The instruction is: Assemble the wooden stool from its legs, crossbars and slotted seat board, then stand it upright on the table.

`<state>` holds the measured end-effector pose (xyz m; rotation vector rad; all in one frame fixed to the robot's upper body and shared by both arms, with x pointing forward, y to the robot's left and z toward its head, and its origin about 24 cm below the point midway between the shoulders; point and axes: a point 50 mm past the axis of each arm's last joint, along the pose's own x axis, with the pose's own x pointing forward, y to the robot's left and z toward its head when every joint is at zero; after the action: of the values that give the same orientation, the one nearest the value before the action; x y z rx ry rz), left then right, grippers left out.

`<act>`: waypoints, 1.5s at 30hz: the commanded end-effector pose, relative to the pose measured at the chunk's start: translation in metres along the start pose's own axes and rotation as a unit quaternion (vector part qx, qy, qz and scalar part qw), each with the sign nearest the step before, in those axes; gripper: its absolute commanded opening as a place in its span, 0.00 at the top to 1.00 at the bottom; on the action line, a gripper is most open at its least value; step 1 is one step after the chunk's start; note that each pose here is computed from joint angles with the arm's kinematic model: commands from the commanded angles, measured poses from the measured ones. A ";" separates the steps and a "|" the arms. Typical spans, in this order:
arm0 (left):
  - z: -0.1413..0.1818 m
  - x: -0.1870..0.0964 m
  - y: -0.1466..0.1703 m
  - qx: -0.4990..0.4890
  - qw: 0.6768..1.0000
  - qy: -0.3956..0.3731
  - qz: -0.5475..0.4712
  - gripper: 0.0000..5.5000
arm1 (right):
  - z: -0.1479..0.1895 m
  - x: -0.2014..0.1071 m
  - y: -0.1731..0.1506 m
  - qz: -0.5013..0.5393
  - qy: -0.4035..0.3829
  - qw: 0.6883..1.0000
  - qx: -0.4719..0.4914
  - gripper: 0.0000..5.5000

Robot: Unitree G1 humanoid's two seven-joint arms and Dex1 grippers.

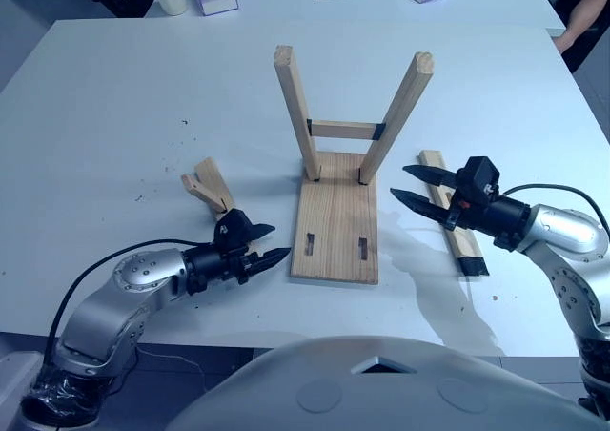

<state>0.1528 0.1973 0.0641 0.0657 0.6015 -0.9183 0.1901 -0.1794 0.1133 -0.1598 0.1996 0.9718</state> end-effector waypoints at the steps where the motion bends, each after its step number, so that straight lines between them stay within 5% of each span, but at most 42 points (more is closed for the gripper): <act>1: 0.000 -0.020 0.012 0.019 0.999 0.035 0.009 0.47 | -0.001 -0.002 0.004 -0.011 -0.002 1.000 -0.001 0.60; 10: -0.008 -0.046 0.026 0.058 0.991 0.123 -0.016 0.47 | -0.005 -0.002 0.009 -0.024 -0.001 1.000 0.006 0.60; 25: 0.016 -0.093 0.056 0.076 0.986 0.141 0.047 0.47 | -0.008 -0.008 0.010 -0.039 0.007 0.999 0.004 0.60; 33: 0.019 -0.068 0.035 -0.121 0.973 0.079 0.182 0.32 | -0.009 -0.021 0.015 -0.067 0.014 0.998 0.007 0.60; 45: -0.009 -0.043 0.020 -0.167 0.940 0.123 0.270 0.32 | -0.008 -0.016 0.013 -0.057 0.015 0.998 0.000 0.60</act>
<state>0.1537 0.2376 0.0878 0.0089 0.8360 -0.3119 0.1675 -0.1849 0.1071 -0.1642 0.2140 0.8561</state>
